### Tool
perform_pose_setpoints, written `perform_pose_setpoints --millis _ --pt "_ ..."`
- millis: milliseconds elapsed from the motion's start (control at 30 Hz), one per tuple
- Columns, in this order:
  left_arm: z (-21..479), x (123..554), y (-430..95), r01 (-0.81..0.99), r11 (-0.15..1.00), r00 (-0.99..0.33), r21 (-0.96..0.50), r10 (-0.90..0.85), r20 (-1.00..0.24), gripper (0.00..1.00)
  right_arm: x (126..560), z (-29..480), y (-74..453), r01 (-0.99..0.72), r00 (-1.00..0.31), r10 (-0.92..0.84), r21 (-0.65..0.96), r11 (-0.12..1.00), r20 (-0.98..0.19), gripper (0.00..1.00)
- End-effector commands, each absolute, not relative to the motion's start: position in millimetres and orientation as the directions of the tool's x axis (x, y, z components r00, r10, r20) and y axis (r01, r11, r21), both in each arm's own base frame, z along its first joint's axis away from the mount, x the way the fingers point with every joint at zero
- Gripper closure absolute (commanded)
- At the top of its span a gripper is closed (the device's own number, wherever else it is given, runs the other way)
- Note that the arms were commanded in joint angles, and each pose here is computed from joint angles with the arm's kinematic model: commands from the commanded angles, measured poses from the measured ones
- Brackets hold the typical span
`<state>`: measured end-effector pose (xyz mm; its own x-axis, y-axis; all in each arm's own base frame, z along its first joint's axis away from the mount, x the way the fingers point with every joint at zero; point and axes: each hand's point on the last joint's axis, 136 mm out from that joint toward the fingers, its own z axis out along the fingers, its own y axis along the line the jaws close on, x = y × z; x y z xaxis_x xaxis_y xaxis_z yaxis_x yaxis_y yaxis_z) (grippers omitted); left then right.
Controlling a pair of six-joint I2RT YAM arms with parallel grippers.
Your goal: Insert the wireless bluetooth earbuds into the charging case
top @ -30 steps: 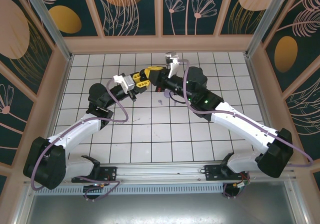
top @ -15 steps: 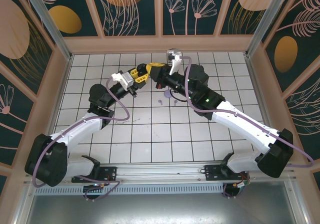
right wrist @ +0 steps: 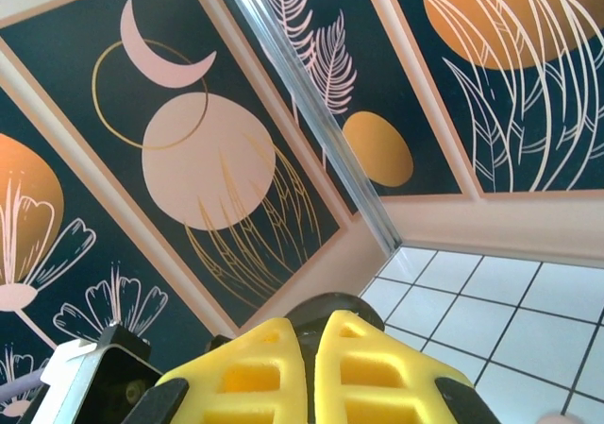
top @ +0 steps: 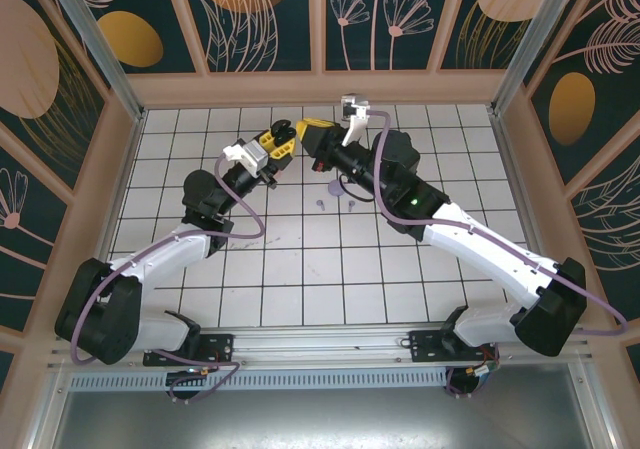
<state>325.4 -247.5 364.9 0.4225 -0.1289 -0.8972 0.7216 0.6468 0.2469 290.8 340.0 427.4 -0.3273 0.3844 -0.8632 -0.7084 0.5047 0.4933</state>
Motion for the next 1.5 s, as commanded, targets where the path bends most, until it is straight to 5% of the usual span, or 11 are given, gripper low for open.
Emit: perform_pose_setpoints --millis 0,1467 --pt "374.7 318.0 -246.2 0.704 0.652 0.478 0.281 -0.144 -0.866 1.0 293.5 437.8 345.2 -0.72 -0.31 0.425 0.502 0.479 -0.85 0.93" --pt "373.0 314.6 -249.8 0.723 0.63 0.465 0.283 -0.141 -0.874 1.0 293.8 446.4 360.3 -0.758 -0.296 0.413 0.475 0.448 -0.862 0.94"
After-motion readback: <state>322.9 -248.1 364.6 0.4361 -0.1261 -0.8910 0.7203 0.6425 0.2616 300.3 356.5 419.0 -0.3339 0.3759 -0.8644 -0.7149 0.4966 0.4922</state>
